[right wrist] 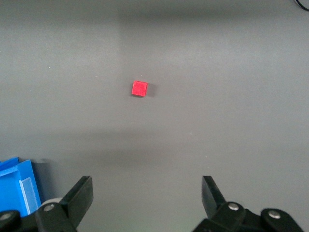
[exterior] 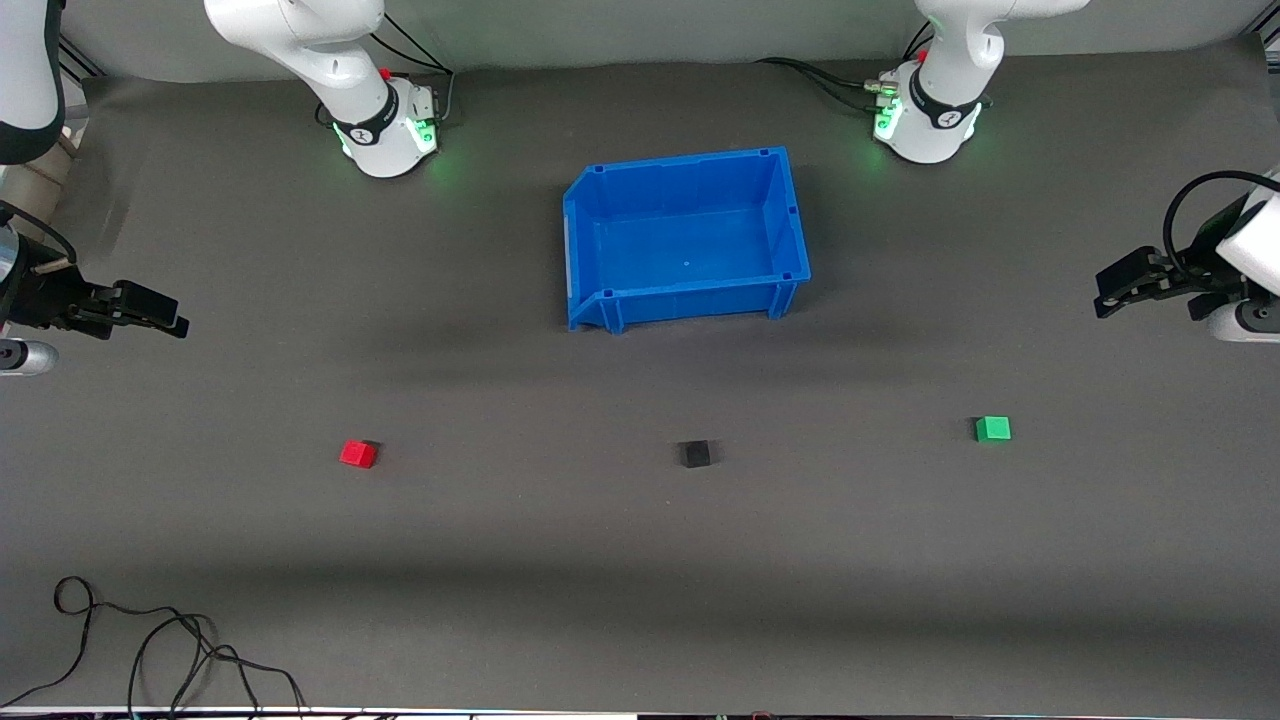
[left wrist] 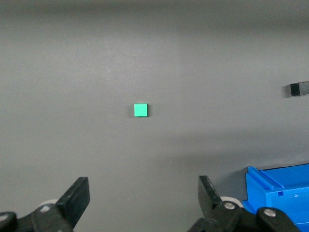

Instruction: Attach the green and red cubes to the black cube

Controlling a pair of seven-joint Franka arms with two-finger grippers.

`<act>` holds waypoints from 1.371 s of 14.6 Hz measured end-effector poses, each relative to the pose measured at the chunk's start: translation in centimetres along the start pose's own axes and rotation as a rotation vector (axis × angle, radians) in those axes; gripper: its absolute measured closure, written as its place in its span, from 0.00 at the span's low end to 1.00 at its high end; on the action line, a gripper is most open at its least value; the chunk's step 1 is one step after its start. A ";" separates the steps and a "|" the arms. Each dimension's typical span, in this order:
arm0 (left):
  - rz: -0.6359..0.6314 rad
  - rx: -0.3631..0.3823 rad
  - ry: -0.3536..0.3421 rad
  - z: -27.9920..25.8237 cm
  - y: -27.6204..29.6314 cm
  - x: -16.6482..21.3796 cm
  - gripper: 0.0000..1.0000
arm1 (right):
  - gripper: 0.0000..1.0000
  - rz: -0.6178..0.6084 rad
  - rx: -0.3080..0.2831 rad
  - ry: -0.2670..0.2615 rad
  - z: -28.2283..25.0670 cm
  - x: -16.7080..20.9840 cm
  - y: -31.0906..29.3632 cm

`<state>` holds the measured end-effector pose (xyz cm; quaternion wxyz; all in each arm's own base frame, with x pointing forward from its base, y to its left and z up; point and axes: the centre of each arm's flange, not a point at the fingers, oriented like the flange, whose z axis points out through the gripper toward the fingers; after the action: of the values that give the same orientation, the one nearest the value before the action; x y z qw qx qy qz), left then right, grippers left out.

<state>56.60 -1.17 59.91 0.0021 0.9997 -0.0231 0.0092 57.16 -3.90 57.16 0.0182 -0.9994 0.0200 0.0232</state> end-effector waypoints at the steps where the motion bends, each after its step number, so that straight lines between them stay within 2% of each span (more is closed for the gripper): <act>1: 0.002 0.000 0.000 0.0 0.1 0.0 0.00 | 0.00 0.000 0.000 0.000 0.0 0.0 0.0; 8: -0.006 0.001 -0.021 0.1 0.0 -0.2 0.00 | 0.00 -0.001 -0.002 0.013 -0.6 0.3 0.0; 10: -0.061 0.002 -0.028 0.2 -0.2 -0.3 0.00 | 0.00 -0.001 -0.002 0.013 -0.5 0.4 -0.1; 13: -0.276 0.005 -0.036 0.5 -0.5 -0.2 0.00 | 0.00 -0.001 -0.002 0.012 -0.5 0.4 -0.1; 17: -0.661 0.005 -0.049 1.3 -1.1 0.2 0.00 | 0.00 -0.003 -0.007 0.027 -0.9 1.5 -0.2; 20: -0.929 -0.061 -0.077 1.5 -4.1 0.2 0.00 | 0.00 -0.004 -0.010 0.023 -0.2 2.8 -0.4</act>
<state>57.00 2.91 58.43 0.0345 0.9032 0.4268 -0.0305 60.00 -3.58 57.27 0.0131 -0.9997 0.0183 0.0117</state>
